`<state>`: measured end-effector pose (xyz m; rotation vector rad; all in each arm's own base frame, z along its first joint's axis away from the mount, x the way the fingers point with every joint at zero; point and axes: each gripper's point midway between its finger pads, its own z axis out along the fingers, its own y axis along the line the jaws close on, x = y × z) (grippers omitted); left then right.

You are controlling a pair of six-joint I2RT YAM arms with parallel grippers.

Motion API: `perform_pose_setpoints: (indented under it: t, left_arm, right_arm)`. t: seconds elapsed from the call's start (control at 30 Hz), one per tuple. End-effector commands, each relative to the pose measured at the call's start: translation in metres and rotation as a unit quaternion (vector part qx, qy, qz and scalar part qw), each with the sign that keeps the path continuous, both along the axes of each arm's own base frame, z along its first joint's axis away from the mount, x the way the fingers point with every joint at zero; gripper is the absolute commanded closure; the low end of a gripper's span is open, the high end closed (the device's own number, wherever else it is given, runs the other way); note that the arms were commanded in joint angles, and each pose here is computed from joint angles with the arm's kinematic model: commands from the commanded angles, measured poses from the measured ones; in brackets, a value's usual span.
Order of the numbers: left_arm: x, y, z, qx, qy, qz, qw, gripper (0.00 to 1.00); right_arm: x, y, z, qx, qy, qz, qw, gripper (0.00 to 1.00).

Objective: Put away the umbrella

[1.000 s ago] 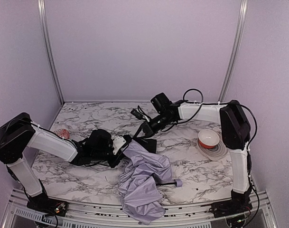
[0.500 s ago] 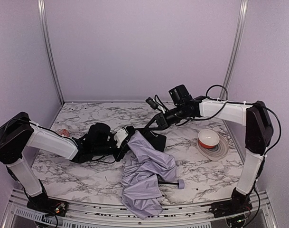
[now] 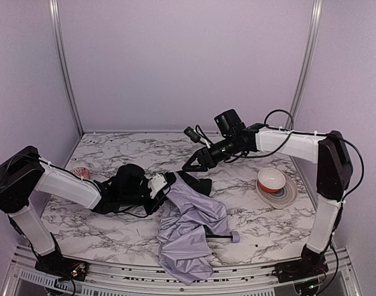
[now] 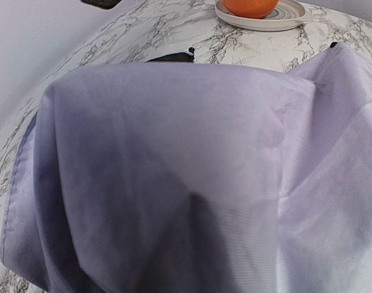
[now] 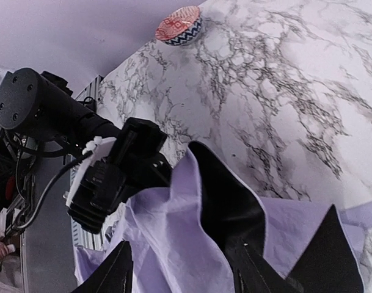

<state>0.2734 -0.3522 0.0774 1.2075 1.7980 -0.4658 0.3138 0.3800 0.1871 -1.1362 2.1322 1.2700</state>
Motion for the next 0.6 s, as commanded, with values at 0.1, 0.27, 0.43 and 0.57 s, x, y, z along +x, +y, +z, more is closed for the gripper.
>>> perform_pose_setpoints:
  t: [0.1,0.27,0.43,0.57]
  left_arm:
    - [-0.002,0.0,-0.003,0.013,0.002,-0.004,1.0,1.0]
    - [-0.005,0.003,-0.002,0.011,0.004,-0.005,1.0,1.0]
    - [-0.008,0.004,-0.001,0.006,0.008,-0.007,1.0,1.0]
    - [-0.008,0.005,-0.005,0.008,0.011,-0.005,1.0,0.97]
  right_arm:
    - [-0.024,0.042,-0.011,0.007,0.029,0.069,0.997,0.44]
    - [-0.026,0.045,-0.021,-0.001,0.044,0.075,0.996,0.55]
    - [-0.022,0.043,-0.02,-0.001,0.039,0.068,0.997,0.5]
    - [-0.025,0.042,-0.017,0.015,0.046,0.079,0.996,0.51]
